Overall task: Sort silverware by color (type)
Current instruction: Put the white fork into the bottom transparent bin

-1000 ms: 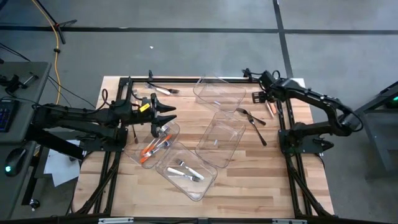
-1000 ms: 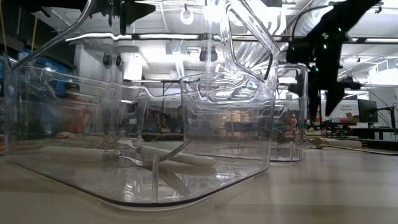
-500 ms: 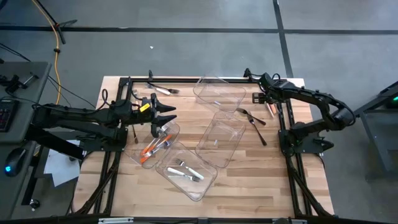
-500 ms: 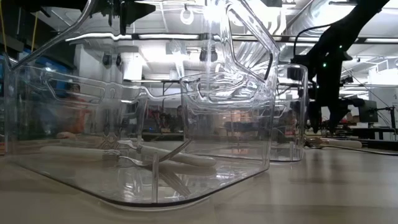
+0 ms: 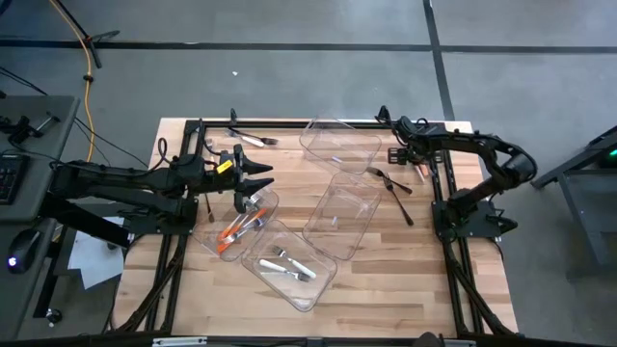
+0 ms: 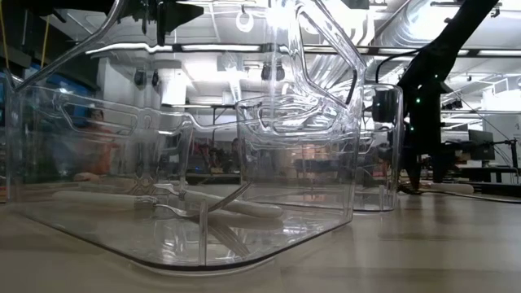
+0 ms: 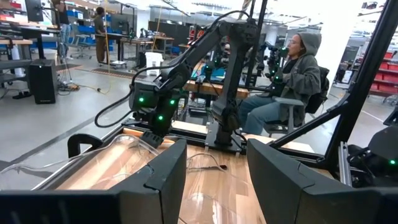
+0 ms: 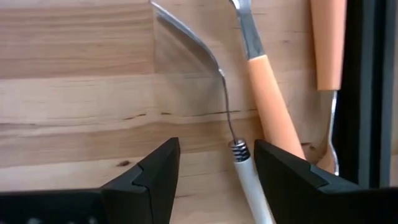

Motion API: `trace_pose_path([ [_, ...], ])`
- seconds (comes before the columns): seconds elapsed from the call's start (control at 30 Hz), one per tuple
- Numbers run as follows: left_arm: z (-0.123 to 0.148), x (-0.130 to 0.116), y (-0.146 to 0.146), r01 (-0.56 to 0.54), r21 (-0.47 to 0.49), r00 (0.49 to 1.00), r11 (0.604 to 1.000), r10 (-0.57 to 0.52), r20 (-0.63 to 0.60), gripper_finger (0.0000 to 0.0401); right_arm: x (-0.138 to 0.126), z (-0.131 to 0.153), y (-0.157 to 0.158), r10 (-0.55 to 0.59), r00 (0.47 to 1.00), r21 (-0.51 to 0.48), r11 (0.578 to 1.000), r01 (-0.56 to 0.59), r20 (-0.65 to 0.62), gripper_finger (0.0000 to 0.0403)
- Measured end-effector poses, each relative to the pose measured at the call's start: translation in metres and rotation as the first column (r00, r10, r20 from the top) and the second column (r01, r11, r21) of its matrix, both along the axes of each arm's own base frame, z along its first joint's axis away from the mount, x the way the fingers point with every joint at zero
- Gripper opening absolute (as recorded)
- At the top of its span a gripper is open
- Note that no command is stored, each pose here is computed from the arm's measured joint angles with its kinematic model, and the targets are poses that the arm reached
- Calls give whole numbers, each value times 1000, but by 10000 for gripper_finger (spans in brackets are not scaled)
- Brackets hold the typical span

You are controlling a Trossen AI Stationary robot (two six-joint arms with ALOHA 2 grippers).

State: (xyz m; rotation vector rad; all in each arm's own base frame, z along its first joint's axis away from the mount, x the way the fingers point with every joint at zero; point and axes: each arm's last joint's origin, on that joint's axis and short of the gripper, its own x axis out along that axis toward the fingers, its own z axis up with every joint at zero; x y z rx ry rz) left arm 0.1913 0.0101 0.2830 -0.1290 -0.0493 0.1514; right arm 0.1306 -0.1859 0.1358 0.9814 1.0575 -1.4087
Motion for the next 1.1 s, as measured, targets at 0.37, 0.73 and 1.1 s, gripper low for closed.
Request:
trace_pose_path([
  [0.37,0,0,1,-23,-1,1000,1000,23,-3,156,1,-1,1,34,999,31,999,-35,28,99],
  [0.73,0,0,1,-23,-2,1000,1000,23,-3,156,7,-1,8,103,995,40,994,-103,6,31],
  [1.1,0,0,1,-24,-2,1000,1000,24,-3,156,4,29,18,150,987,-69,987,-145,58,14],
])
